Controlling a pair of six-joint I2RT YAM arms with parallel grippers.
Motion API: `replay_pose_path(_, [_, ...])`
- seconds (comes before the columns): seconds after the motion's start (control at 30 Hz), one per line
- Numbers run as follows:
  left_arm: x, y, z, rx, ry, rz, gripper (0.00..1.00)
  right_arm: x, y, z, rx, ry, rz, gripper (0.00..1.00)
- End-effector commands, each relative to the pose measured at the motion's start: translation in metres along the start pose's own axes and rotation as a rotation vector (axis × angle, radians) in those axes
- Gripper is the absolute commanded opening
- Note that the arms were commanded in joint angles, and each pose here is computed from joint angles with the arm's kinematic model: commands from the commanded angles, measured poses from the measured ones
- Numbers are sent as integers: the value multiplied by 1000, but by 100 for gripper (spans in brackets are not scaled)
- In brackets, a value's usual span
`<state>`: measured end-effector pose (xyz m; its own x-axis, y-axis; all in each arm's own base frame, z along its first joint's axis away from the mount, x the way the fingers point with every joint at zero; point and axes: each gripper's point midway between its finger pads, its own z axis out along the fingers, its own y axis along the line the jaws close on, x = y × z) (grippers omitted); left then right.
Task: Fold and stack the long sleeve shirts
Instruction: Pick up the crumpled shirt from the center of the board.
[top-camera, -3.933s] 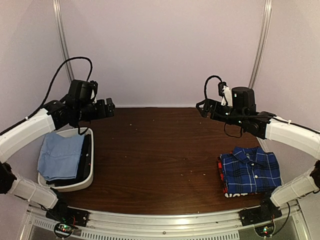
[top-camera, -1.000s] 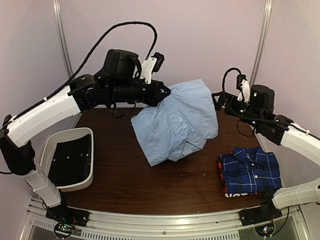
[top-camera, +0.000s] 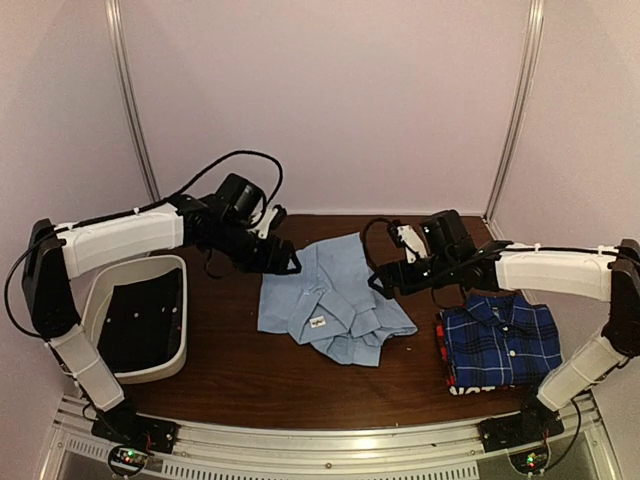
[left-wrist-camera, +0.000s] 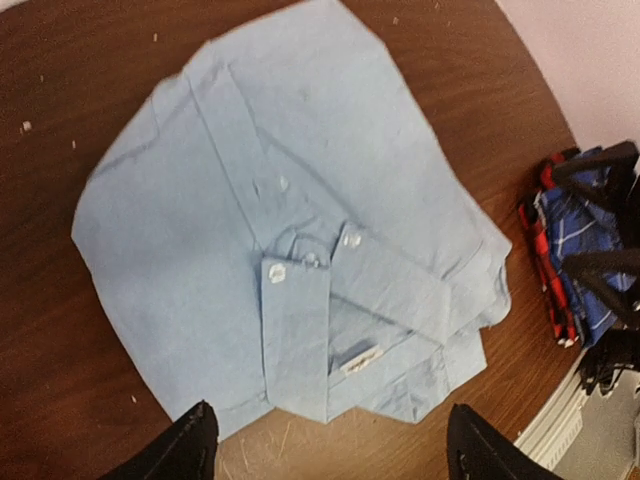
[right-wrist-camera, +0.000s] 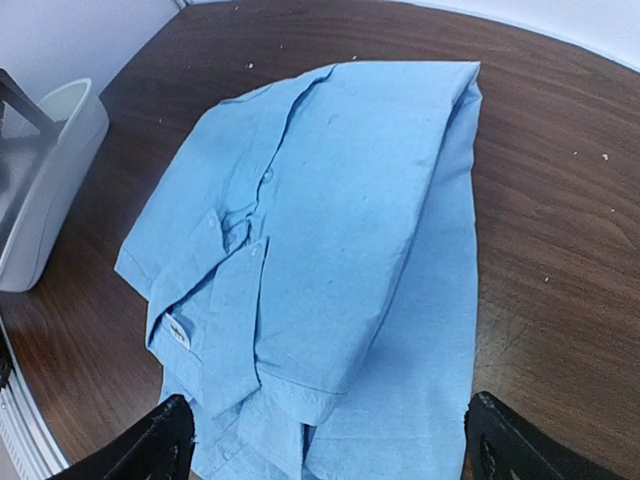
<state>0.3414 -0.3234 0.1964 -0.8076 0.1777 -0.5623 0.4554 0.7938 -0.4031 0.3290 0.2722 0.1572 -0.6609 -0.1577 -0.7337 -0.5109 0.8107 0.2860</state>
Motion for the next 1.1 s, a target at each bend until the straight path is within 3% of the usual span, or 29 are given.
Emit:
replay_pose_path(0.0, [60, 22, 12, -84, 101, -22, 80, 29, 11, 11, -33, 96, -52, 93])
replay_pose_path(0.27, [123, 55, 23, -159, 171, -128, 78, 56, 15, 27, -56, 162, -29, 85])
replay_pose_path(0.57, [129, 80, 39, -270, 170, -144, 76, 58, 14, 47, -62, 161, 52, 78])
replay_pose_path(0.73, [128, 79, 52, -247, 169, -144, 73, 53, 18, 55, -85, 139, 90, 74])
replay_pose_path(0.9, [130, 79, 66, -230, 180, -144, 64, 50, 21, 61, -102, 132, 116, 67])
replay_pose_path(1.07, [131, 78, 74, -216, 185, -138, 44, 52, 22, 65, -109, 139, 136, 57])
